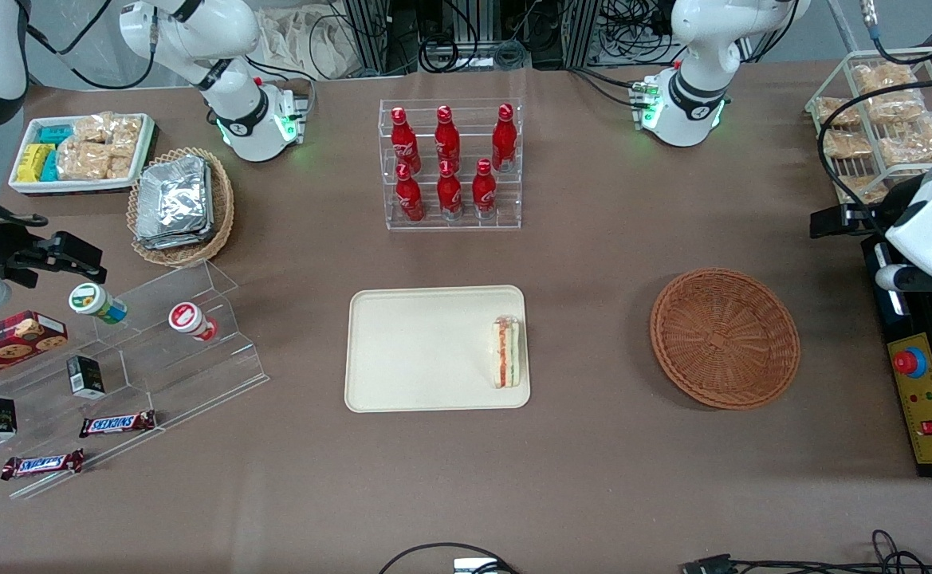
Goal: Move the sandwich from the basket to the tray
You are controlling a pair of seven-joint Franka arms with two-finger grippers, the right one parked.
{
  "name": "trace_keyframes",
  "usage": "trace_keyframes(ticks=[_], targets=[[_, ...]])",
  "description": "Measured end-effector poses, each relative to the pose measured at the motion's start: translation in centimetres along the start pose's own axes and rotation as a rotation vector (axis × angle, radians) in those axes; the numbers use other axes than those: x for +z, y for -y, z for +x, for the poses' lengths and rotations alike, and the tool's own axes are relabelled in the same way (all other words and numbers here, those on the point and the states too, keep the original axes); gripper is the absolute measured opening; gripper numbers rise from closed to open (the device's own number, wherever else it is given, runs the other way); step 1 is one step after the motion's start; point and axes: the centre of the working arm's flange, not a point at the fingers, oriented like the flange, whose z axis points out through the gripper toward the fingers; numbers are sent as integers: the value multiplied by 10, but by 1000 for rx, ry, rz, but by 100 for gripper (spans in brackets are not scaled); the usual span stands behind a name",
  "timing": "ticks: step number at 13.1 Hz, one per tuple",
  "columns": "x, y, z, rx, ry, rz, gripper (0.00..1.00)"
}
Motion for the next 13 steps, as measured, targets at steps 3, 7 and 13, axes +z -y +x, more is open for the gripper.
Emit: trace_keyframes(ticks=[3,7,13], targets=[[9,5,-17,24,-45,17,100],[7,-11,-24,52,-101,22,100],[14,-7,-21,44,-87,3,100]])
